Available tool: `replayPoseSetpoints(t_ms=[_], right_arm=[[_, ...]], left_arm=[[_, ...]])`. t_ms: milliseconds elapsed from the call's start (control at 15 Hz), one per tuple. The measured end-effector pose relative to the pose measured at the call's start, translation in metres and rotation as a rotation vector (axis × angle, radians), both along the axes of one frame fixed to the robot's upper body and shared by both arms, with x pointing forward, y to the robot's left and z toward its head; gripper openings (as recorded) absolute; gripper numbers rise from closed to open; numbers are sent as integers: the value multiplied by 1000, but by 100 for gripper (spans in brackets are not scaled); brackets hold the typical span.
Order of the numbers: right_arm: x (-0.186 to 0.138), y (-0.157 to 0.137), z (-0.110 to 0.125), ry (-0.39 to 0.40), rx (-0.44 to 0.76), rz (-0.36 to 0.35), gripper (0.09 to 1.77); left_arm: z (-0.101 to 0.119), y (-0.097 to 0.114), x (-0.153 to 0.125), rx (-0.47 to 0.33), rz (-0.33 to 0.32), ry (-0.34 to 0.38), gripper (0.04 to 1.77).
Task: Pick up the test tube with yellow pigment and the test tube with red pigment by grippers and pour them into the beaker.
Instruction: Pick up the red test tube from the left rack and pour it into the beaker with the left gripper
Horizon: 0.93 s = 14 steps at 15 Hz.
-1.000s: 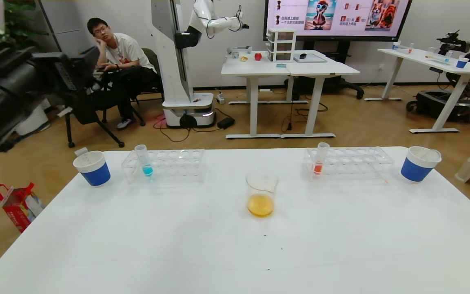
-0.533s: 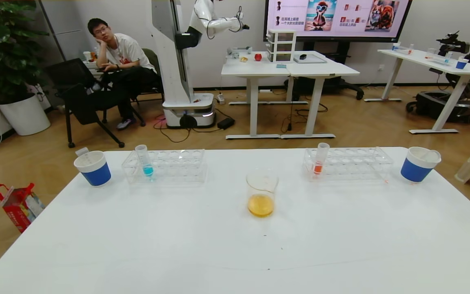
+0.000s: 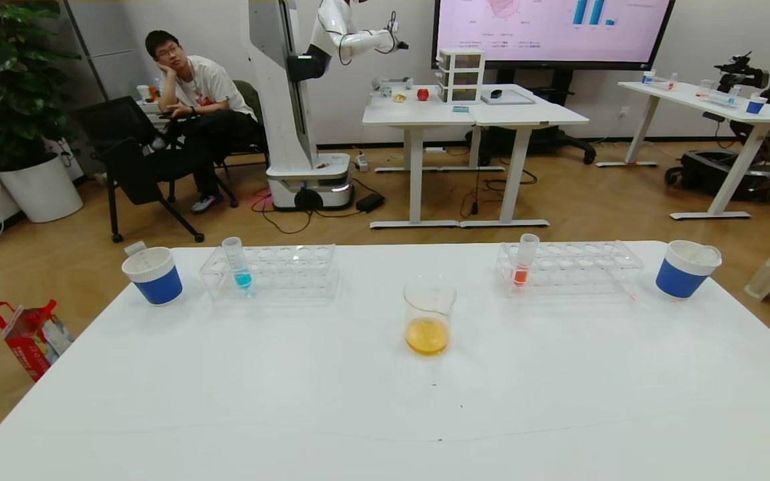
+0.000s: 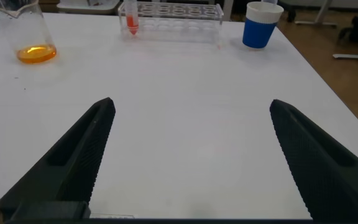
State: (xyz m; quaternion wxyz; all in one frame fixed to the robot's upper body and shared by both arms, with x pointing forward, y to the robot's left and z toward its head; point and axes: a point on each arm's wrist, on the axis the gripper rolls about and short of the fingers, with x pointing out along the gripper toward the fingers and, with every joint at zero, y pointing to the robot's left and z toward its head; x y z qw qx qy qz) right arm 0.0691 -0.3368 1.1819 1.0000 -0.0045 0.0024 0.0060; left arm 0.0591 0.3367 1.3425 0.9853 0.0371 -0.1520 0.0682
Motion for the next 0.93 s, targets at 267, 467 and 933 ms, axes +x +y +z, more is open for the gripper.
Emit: replayPoseSetpoints(t_ms=[267, 467, 933], right_arm=[[0, 0, 0, 0, 0, 0, 174], [0, 0, 0, 0, 0, 0, 174], [0, 0, 0, 0, 1, 0, 174]], left_arm=[[-44, -3, -29, 58, -104, -80, 175], [-87, -3, -14, 56, -117, -35, 175], [-160, -3, 10, 9, -135, 310, 175]])
